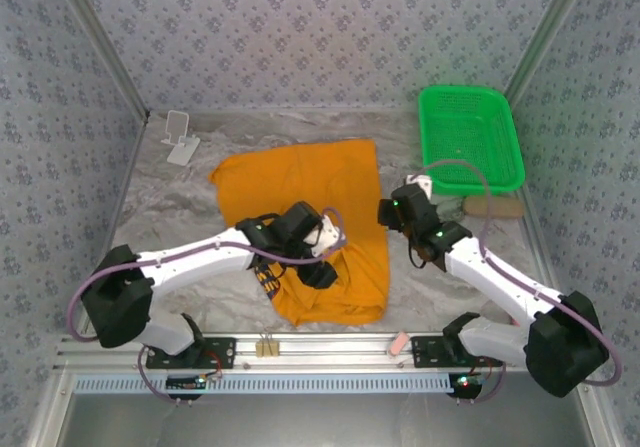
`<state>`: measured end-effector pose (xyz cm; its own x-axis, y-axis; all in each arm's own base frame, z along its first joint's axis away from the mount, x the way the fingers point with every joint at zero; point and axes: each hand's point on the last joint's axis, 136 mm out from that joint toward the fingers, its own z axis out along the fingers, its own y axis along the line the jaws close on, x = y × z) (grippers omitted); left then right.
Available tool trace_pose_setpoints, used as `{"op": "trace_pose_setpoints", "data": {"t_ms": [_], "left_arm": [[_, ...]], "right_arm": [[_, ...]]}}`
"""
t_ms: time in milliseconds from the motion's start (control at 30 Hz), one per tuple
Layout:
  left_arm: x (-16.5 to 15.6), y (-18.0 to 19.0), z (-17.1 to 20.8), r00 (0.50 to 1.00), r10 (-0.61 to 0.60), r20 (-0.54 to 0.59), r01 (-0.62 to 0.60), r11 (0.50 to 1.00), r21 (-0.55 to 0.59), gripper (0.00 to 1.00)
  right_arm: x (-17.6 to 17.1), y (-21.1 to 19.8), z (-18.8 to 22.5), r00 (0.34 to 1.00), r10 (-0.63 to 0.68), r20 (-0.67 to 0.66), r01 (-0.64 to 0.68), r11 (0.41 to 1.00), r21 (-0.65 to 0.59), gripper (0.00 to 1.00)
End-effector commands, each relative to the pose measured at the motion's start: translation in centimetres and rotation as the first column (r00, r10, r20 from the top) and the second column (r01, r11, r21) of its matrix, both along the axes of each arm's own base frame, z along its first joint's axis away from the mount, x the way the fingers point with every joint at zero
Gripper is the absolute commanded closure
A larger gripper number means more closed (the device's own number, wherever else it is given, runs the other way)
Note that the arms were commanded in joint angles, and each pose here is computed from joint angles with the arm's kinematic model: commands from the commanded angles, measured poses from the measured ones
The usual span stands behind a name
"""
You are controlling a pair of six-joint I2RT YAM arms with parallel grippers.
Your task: Fold the inside-out t-shirt
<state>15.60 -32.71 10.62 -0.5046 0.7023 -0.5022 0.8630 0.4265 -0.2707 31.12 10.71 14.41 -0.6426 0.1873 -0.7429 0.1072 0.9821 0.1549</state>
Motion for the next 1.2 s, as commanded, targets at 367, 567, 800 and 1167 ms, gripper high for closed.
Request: {"op": "trace_pose_setpoints", "data": {"t_ms": [367,567,800,1167], "left_arm": [[-0.9,0.4,-4.3,0.976,-0.192,0.104,0.16,0.953,0.256,0.42],[4.5,4.6,0.0,0.876,0.461,-0.143,-0.449,0.886,0.113,0.41],[7.2,11.7,-0.9,0.541,0.783,-0.306,-0.79,0.598,0.133,0.41],[8.8,14.0,-4.6,0.495,0.78,-0.383,-0.79,0.587,0.176,0.41]], "right_arm": [[-2.7,0.8,-3.8,0.978,0.075,-0.192,-0.037,0.98,0.196,0.25],[-2.3,5.1,-3.2,0.93,0.325,-0.172,-0.285,0.933,0.22,0.26],[-2.0,11.4,-2.0,0.823,0.548,-0.15,-0.544,0.836,0.07,0.27],[-1.9,16.5,-2.3,0.739,0.647,-0.187,-0.652,0.757,0.043,0.31]]}}
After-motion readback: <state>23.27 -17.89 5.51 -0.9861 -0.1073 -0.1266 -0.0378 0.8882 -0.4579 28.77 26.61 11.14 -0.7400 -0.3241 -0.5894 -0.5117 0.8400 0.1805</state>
